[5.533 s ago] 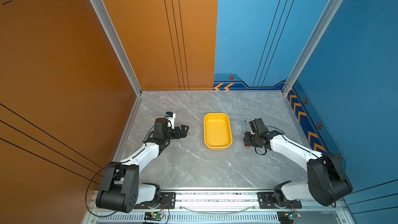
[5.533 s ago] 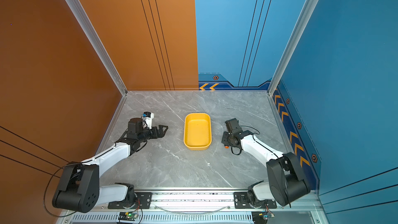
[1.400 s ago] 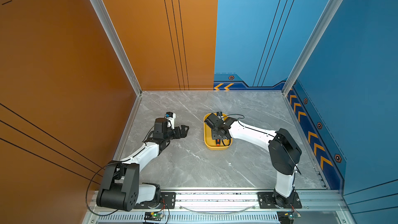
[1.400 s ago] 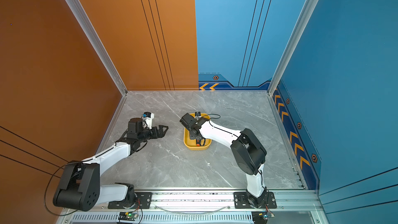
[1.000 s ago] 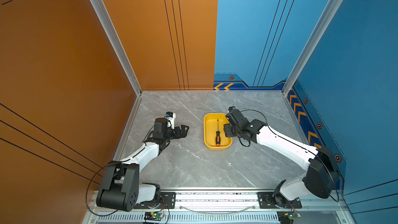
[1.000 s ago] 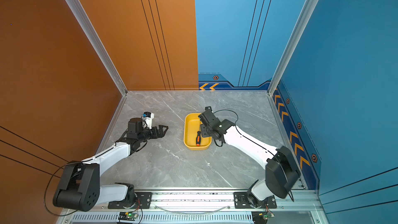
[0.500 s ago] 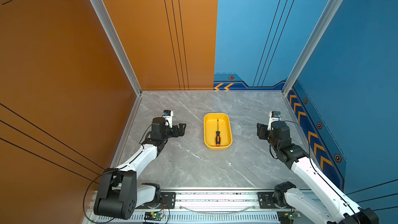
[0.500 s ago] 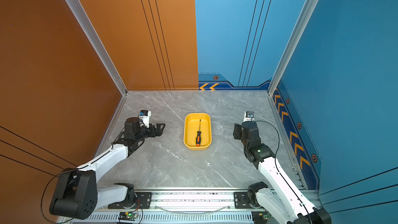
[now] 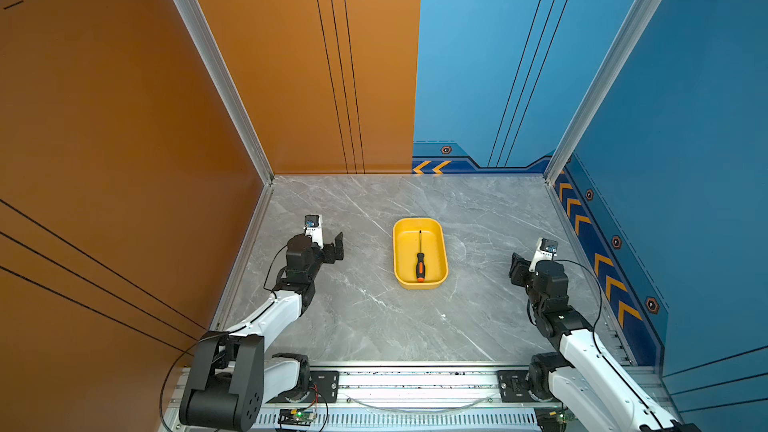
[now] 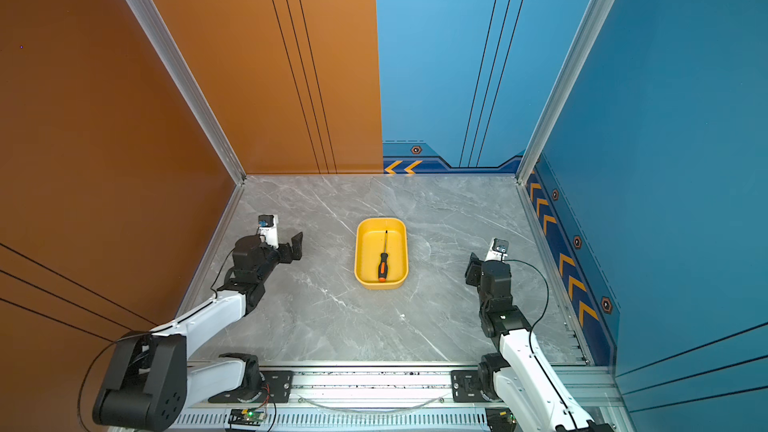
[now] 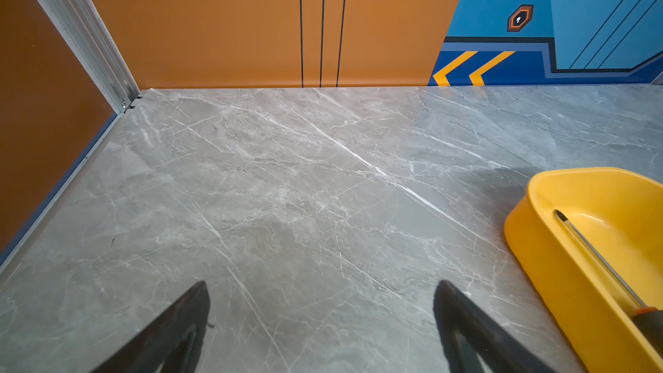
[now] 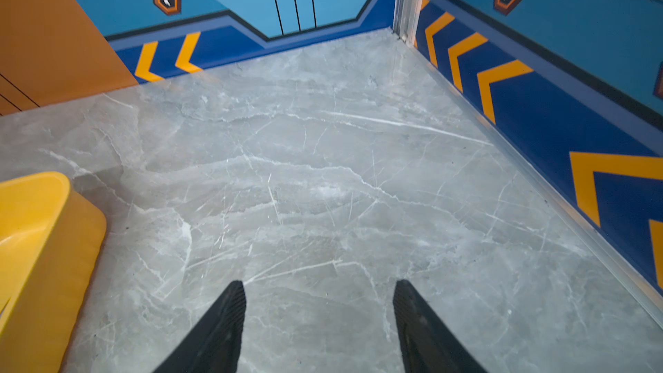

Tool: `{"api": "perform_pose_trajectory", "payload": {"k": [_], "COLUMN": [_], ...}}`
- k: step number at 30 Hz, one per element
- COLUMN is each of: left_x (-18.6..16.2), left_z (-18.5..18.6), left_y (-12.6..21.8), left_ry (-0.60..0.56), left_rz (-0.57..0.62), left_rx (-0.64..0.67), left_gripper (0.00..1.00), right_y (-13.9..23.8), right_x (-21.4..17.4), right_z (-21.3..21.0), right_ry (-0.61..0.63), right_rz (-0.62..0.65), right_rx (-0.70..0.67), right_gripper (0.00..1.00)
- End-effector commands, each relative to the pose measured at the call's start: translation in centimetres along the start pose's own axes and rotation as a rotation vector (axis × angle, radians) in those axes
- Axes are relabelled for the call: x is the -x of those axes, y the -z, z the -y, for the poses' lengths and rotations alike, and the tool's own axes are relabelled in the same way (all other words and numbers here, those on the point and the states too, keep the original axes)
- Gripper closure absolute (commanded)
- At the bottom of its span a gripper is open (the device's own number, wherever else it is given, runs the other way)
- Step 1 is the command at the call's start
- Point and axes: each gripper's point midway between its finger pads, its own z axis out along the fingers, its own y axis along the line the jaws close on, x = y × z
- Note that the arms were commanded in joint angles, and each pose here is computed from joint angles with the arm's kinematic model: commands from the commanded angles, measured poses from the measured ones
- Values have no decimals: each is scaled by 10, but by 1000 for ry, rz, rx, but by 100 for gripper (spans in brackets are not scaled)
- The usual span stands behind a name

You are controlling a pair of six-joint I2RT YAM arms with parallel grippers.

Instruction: Put the screwdriver in the bin

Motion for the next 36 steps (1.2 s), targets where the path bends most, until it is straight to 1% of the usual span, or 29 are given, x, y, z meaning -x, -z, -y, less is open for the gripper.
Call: {"api": "perform_pose_trajectory", "payload": {"k": [1, 6, 11, 15, 19, 22, 24, 26, 29, 34, 36], "left_x": [6, 9, 11, 11, 9, 2, -8, -13, -20, -28, -32], "left_z": [-8, -10, -11, -16, -25, -29, -32, -31, -30, -26, -25], "left_y": [-4, -6, -5, -1, 3, 5, 4, 2, -2, -10, -13], "left_ry": [-39, -57, -64, -62, -54, -72, -72, -72, -75, -93, -106], "left_rz": [41, 59, 74, 90, 92, 79, 57, 58, 49, 37, 30], "left_rx": [35, 39, 45, 67, 120, 144, 155, 148, 138, 121, 113], "left_gripper": [2, 2, 2, 2, 2, 2, 2, 2, 2, 2, 2], "right_y": [4, 0, -19, -38, -58, -67, -70, -73, -82, -91, -91], "right_x": [23, 16, 4, 7, 11, 12, 9, 4, -5, -10, -10], "right_z": [11, 25, 35, 24, 11, 7, 9, 8, 4, -14, -14], "right_ry": [1, 5, -9, 2, 22, 72, 79, 77, 97, 190, 189], "right_rz": [162, 207, 187, 172, 167, 143, 160, 187, 188, 134, 132], "right_rx": [-47, -105, -138, -96, -52, -64, -73, -64, -61, -44, -43], "right_gripper": [36, 36, 36, 36, 36, 36, 36, 36, 36, 35, 35]}}
